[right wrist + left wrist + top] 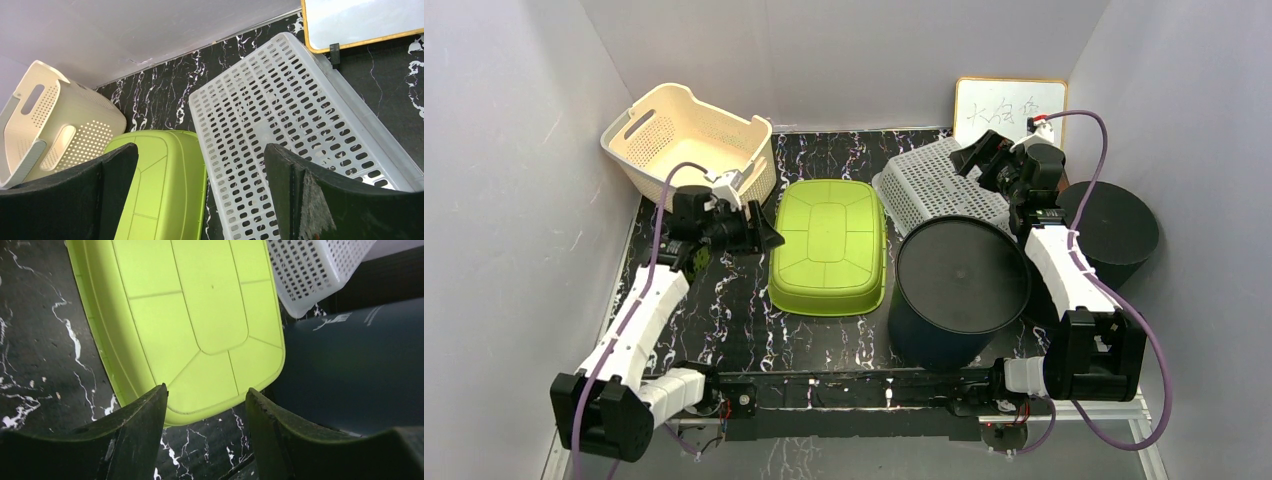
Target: Turn the large container upside down
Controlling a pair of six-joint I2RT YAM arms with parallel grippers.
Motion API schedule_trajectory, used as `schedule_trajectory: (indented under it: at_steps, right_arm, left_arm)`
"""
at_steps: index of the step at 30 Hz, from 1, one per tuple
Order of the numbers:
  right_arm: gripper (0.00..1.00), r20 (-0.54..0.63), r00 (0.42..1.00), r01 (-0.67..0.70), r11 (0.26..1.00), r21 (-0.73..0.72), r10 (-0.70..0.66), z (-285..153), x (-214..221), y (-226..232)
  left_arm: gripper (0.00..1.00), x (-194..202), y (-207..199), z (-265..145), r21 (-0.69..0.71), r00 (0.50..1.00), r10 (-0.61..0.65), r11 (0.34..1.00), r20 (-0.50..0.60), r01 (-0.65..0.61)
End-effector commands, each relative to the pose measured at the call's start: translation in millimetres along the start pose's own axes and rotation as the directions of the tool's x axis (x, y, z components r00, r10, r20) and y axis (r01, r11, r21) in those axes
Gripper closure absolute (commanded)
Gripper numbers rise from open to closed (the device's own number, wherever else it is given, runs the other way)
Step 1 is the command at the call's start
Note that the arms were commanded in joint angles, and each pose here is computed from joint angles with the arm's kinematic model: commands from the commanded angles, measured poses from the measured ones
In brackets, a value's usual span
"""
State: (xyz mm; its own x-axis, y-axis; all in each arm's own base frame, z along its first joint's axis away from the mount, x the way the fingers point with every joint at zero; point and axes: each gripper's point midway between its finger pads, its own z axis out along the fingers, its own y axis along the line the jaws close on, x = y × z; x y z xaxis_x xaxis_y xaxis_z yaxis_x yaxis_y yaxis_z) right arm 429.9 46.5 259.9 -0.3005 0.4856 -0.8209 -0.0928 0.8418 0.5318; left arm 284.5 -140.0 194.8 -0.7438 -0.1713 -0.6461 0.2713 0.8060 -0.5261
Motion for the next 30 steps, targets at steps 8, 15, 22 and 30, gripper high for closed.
schedule_trajectory:
  at_steps: [8, 15, 22, 30]
  right_arm:
    - [0.02, 0.102, 0.994, 0.050, 0.997, -0.051, -0.044, -4, -44, 24]
    - [0.02, 0.104, 0.993, 0.057, 0.998, -0.039, -0.053, -6, -43, 21]
    - [0.02, 0.094, 0.995, 0.045, 0.998, -0.043, -0.041, -1, -36, 17]
    - [0.02, 0.096, 0.994, 0.054, 0.998, -0.037, -0.051, -2, -35, 15]
  left_arm:
    - [0.43, 31, 3, 33, -0.221, 0.998, 0.054, 0.974, -0.022, -0.058]
    - [0.43, 58, 10, 70, -0.300, 0.995, 0.061, 0.951, -0.078, -0.082]
    - [0.41, 82, 29, 108, -0.356, 0.992, 0.029, 0.932, -0.121, -0.071]
    - [0.35, 66, 64, 159, -0.483, 0.987, 0.047, 0.868, -0.157, -0.118]
